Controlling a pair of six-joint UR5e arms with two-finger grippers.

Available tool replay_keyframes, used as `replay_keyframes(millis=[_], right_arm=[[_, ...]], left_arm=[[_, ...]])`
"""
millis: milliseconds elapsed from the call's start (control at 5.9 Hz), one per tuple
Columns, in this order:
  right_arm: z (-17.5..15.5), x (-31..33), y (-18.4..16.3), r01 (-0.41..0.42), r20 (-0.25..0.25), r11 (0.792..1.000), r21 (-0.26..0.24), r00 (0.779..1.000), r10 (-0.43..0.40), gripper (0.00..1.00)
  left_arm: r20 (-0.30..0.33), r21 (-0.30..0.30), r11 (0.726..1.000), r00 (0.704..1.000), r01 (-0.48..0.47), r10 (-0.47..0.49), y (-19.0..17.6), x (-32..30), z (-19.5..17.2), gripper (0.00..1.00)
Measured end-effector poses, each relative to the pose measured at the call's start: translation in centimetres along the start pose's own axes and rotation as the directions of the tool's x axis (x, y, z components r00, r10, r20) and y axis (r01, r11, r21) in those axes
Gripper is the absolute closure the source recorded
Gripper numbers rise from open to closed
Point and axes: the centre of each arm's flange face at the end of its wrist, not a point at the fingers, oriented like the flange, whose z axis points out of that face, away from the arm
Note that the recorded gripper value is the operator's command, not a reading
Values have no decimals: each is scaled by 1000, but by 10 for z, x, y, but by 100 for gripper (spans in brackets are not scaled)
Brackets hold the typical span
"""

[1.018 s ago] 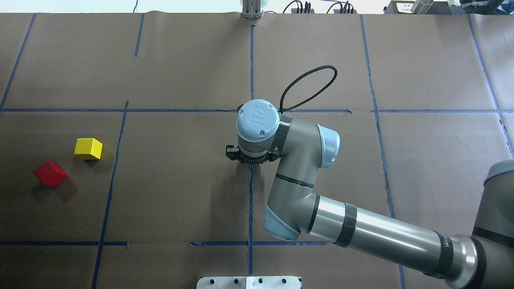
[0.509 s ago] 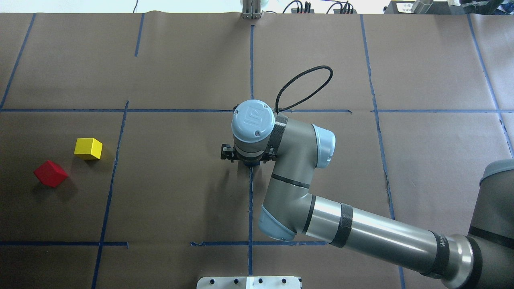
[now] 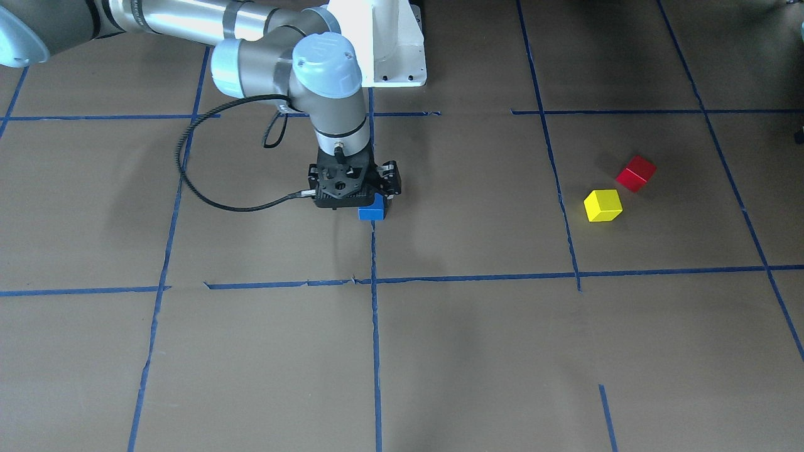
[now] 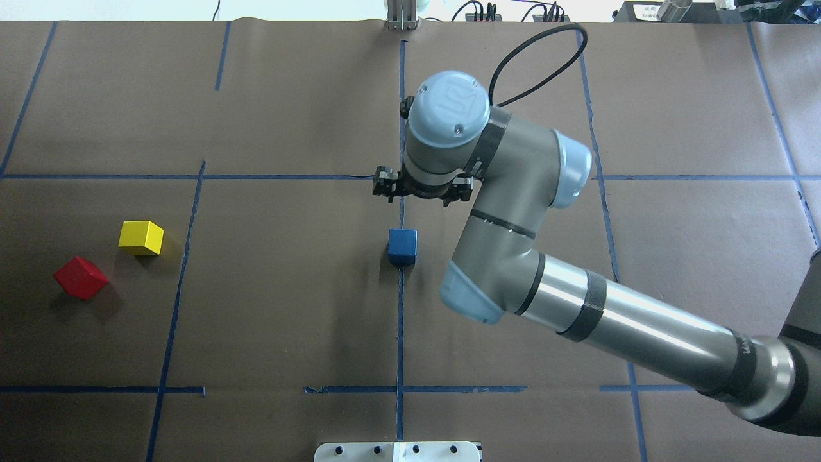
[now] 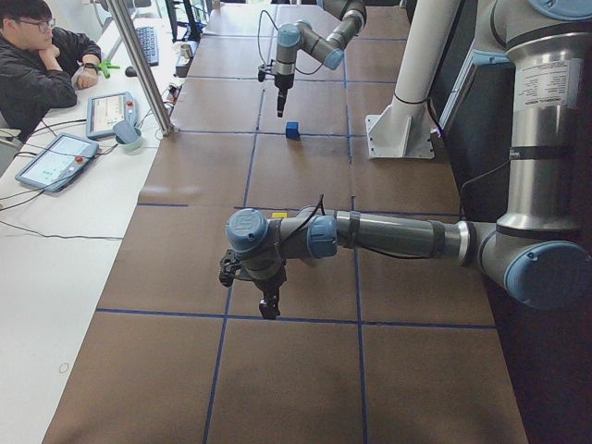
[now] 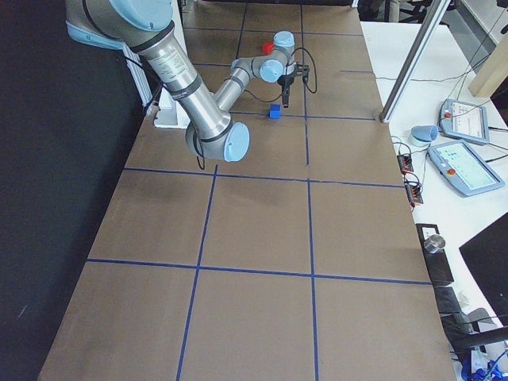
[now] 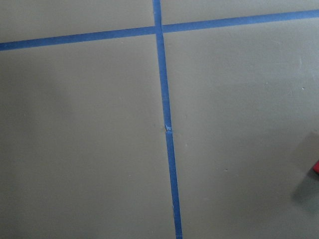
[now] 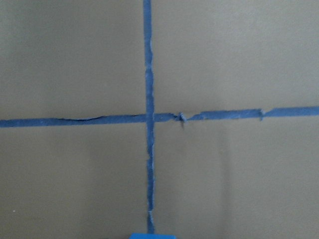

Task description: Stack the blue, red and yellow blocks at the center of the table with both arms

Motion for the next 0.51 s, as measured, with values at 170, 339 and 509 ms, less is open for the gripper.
replay_keyframes(millis=[170,339,509], right_arm=[[-16,56,-33,43,-10,999,-19,999,-43,0],[-30,133,-66,106,-24,994,-37,994,-107,0],[-45,225,-91,188,-41,981,-54,981,-190,0]], left_arm=[[1,-8,1000,1000,-14,14,-2,6,4,0],[2,-14,1000,1000,-25,25,-4,11,7,0],[3,-19,999,999,-40,40,-7,18,9,0]])
